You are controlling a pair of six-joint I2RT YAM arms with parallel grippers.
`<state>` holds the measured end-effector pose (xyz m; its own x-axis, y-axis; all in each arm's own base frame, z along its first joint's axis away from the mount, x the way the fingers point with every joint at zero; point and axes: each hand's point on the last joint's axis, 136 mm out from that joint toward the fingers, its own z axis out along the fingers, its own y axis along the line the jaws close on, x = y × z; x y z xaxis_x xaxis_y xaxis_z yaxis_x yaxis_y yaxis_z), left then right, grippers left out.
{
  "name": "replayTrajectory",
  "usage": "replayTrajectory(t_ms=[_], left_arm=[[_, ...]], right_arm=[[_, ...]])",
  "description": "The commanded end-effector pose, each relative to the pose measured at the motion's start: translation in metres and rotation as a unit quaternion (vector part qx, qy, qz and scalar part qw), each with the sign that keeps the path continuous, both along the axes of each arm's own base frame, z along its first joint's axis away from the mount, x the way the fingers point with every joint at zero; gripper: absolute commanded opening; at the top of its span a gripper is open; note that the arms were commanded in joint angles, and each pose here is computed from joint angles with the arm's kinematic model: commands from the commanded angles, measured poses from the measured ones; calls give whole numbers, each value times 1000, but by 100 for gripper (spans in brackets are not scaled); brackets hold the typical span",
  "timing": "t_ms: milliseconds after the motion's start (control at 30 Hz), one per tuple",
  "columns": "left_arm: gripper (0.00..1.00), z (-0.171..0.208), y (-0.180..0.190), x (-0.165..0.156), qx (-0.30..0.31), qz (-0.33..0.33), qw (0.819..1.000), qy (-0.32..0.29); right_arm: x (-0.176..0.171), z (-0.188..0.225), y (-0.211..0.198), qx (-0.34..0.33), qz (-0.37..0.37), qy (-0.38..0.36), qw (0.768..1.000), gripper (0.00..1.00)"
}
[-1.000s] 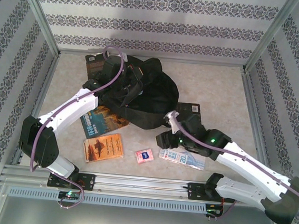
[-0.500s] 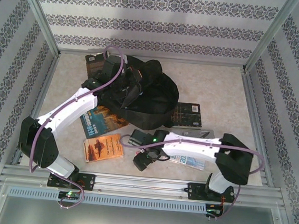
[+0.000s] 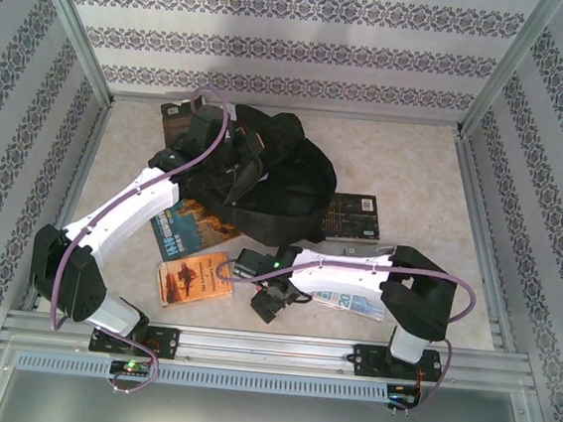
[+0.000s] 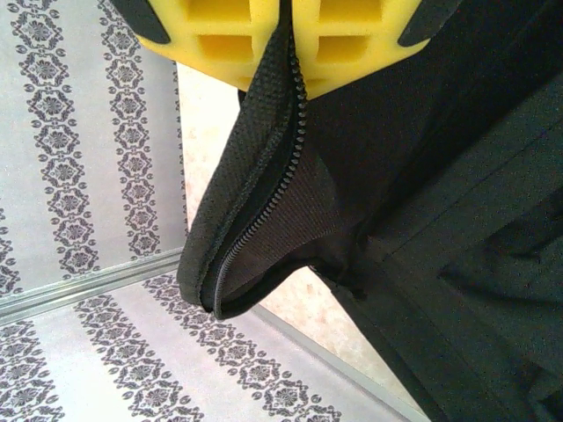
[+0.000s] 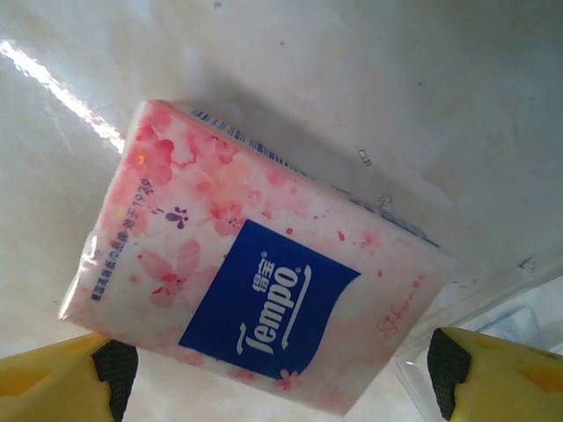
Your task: Pack the student bag
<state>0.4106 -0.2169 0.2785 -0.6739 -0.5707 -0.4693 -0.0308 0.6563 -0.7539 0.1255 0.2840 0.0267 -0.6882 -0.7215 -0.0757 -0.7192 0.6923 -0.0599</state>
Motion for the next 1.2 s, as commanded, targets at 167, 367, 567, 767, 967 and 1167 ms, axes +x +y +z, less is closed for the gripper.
replayTrajectory(t_ms=[167,367,567,767,967,1167], left_arm=[[0,20,9,-2,-3,-1,1000,-27],[0,21,9,0,0,-4,1000,-26],[0,17,6,1,-2,-10,1000,-19],[0,18,9,3,1,-8,1000,-22],[0,29,11,7,3,-8,999,-34],[0,52,11,8,18,-21,998,-57]], right_arm=[[18,-5,17,23,-8,5,1000,93],[33,-10,22,27,-11,13,999,94],[25,-18,22,32,-7,48,998,89],[20,-9,10,43,-25,40,998,58],[33,24,1,64,-45,1,997,51],[71,105,-17,158,-115,-48,980,50]])
